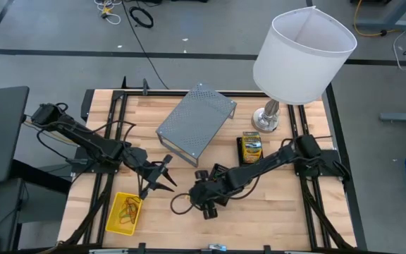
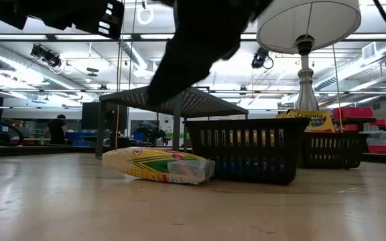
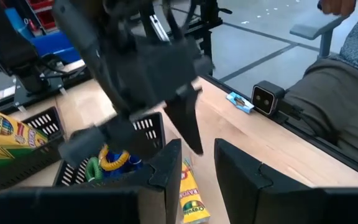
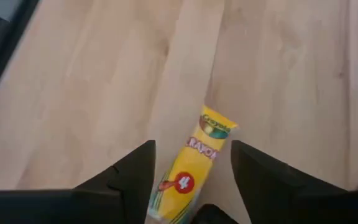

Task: Pick & Place Office Desk Supplies
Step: Put the box of crayons into right black bin

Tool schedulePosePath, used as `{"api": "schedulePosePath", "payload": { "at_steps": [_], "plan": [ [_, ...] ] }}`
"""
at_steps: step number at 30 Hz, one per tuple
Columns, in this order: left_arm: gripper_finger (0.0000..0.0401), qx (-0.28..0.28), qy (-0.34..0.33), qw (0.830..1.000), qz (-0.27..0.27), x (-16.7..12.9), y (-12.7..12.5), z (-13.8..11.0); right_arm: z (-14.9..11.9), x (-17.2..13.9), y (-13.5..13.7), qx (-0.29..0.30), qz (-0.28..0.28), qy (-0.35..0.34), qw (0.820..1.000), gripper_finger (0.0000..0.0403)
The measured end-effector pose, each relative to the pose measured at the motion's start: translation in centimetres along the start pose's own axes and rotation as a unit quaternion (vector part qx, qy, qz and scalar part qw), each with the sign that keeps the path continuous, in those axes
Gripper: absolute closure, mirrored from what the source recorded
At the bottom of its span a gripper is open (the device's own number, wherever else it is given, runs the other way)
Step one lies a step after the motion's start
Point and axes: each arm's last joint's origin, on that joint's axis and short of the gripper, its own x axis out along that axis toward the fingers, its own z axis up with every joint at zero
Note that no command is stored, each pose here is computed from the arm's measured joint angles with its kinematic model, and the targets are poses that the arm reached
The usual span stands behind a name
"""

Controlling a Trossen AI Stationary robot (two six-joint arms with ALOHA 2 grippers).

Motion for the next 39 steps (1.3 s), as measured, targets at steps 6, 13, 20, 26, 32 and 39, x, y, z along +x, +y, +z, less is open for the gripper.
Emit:
{"api": "schedulePosePath", "payload": {
  "at_steps": [6,13,20,26,32,39],
  "plan": [
    [0.0298,0.002,-0.004,1.000,0.001,0.0,0.0,0.1,-0.7,2.4,-0.4,-0.004,0.001,0.007,1.000,0.0176],
    [0.0298,0.006,-0.009,1.000,0.005,0.0,0.1,0.2,-1.9,4.5,-0.6,-0.009,-0.002,0.032,0.999,0.0176],
    [0.0298,0.008,-0.008,1.000,0.006,0.0,0.1,0.2,-2.4,5.3,-0.5,-0.010,-0.006,0.043,0.999,0.0193],
    [0.0298,0.008,-0.008,1.000,0.007,0.0,0.1,0.2,-2.3,5.3,0.2,-0.017,-0.016,0.037,0.999,0.0309],
    [0.0298,0.008,-0.008,1.000,0.007,0.0,0.1,0.2,-2.0,5.1,1.6,-0.033,-0.030,0.015,0.999,0.0361],
    [0.0298,0.007,-0.008,1.000,0.007,0.0,0.1,0.2,0.0,2.2,2.9,-0.046,-0.103,-0.010,0.994,0.0361]
  ]
}}
